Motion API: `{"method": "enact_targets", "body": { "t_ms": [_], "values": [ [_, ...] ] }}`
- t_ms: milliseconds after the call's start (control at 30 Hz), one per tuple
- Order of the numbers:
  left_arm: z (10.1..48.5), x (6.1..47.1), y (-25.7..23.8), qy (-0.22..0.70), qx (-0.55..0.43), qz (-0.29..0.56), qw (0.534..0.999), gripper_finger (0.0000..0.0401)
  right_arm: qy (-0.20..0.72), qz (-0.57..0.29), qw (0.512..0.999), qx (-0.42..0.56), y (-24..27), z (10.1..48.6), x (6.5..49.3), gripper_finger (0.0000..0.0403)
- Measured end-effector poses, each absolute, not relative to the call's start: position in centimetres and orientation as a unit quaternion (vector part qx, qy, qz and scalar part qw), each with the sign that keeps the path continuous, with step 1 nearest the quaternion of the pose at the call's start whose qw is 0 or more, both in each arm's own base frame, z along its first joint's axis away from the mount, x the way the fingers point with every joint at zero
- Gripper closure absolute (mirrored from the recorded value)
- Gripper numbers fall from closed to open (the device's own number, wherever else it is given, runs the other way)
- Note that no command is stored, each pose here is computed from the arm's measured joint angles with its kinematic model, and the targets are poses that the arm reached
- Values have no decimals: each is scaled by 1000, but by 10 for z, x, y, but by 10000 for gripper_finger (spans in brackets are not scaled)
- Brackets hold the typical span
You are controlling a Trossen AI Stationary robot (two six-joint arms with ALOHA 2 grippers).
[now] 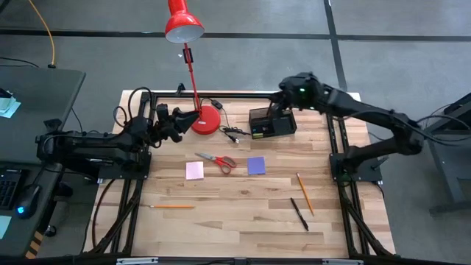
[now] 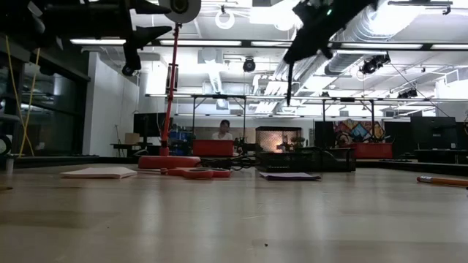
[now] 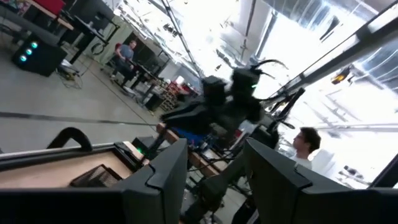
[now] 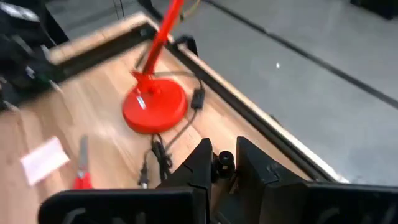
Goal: Pick and place office supplies into organizer
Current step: Put the left black pen into the black desk organizer, then put the black pen into the black desk organizer
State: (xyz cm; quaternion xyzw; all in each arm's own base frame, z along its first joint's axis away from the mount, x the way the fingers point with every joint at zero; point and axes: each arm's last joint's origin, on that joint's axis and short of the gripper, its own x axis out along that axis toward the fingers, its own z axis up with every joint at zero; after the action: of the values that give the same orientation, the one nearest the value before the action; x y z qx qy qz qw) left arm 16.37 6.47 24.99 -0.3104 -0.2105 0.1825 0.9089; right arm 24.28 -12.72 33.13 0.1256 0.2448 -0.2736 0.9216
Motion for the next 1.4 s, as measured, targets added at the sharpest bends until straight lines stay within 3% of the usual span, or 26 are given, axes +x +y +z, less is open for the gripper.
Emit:
{"method": "enact_targets", "body": {
  "t_ms": [367, 967, 1200, 1400],
  "values": [
    [254, 163, 64, -233, -318, 167, 904, 256, 264, -277, 916, 124, -155, 291, 281, 378],
    [254, 163, 63, -224, -327, 138, 908, 256, 321, -236, 913, 90, -168, 245, 309, 378],
    [254, 163, 62, -223, -327, 135, 908, 256, 323, -234, 912, 90, -170, 239, 313, 341],
    [254, 164, 62, -221, -327, 136, 909, 256, 312, -224, 920, 78, -170, 242, 314, 339]
  ]
}}
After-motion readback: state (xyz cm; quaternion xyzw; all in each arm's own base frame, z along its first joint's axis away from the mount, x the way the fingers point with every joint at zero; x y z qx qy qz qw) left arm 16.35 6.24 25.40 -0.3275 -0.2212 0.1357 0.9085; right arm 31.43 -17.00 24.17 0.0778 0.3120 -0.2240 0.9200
